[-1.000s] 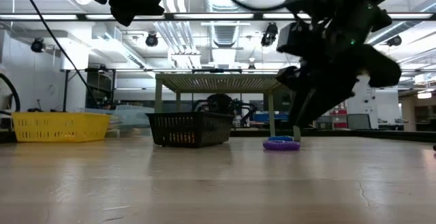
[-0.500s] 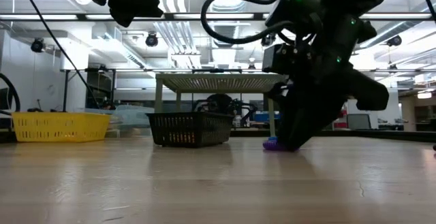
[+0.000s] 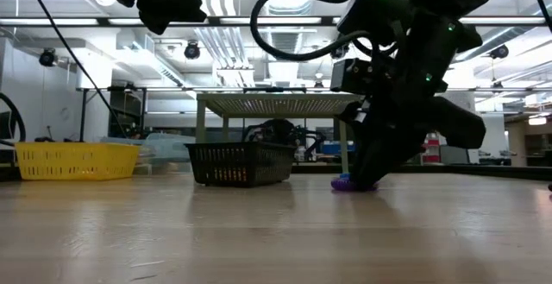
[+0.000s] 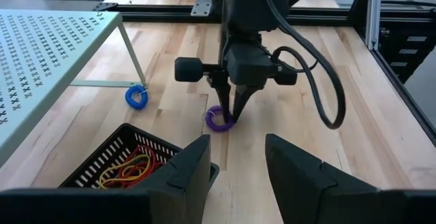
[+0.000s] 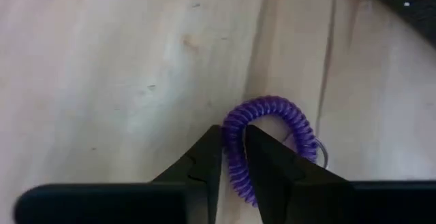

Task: Pick & Place Office Desk Supplies
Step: Put the violet spring rubber band into the yellow bin

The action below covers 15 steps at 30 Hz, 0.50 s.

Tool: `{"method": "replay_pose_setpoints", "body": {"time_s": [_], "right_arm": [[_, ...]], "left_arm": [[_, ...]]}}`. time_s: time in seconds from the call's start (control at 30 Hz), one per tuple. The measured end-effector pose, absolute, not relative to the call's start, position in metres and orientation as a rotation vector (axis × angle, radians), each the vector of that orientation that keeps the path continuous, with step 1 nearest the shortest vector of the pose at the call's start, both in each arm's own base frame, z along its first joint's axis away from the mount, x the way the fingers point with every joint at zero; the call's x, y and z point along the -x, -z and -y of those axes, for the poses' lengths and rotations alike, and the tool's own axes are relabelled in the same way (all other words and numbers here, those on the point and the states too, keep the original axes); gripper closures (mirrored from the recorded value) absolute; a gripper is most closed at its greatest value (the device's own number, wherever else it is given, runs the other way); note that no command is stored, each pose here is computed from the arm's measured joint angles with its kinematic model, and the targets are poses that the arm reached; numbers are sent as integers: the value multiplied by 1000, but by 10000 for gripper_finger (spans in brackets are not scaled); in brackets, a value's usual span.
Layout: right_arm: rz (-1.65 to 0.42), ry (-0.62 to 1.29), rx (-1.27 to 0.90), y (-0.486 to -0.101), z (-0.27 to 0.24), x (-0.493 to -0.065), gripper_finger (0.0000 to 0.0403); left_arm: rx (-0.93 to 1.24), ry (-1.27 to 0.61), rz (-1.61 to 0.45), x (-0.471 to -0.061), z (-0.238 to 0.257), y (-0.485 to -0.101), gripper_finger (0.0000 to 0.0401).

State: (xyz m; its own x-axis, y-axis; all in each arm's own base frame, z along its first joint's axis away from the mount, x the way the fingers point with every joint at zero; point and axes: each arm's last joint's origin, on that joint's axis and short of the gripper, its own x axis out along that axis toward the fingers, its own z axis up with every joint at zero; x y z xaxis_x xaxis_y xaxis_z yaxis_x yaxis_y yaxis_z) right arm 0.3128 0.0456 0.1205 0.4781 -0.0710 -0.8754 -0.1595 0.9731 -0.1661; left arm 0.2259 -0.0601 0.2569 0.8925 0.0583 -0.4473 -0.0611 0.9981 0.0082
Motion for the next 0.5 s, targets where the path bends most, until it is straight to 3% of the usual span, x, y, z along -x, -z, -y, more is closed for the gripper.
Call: {"method": "replay_pose_setpoints", "body": {"time_s": [0.2,0.5], "right_arm": [[-1072,-36,245,-122,-44,-314,387],[-1050,-74,271,-129,-53,-320,381]], "left_arm": [[6,-62,-464,-226,60,-257,256],[5,-62,-464,-226,60,-257,256]]}}
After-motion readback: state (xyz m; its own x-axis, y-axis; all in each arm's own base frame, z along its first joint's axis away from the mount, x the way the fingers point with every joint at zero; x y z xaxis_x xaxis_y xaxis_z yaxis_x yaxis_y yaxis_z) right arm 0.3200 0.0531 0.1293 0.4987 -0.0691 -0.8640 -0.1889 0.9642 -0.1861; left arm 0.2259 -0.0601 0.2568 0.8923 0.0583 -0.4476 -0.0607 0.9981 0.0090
